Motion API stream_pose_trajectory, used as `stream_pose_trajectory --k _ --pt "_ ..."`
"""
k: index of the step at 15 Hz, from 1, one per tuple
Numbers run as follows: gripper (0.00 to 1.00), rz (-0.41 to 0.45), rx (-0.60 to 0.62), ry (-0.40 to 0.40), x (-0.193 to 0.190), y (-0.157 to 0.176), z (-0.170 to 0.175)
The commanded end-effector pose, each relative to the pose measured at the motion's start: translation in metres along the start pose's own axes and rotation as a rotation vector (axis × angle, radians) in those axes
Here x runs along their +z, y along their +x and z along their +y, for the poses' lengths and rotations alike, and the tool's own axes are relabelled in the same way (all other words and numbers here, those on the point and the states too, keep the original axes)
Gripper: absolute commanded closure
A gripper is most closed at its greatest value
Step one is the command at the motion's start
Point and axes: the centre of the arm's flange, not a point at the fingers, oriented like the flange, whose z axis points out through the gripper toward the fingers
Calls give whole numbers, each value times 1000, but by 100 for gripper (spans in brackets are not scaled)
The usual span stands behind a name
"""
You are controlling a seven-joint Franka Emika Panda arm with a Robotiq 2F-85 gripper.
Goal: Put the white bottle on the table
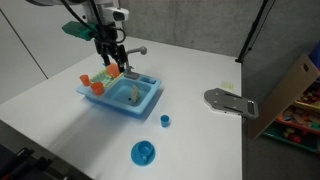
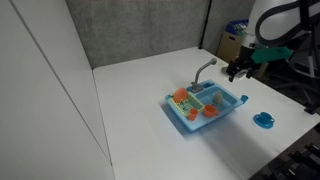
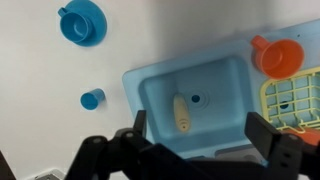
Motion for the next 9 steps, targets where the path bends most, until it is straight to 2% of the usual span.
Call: stream_pose_trajectory --k 1,9 --pt "0 11 -31 -11 7 10 5" --pt "0 -2 -162 18 34 34 -1"
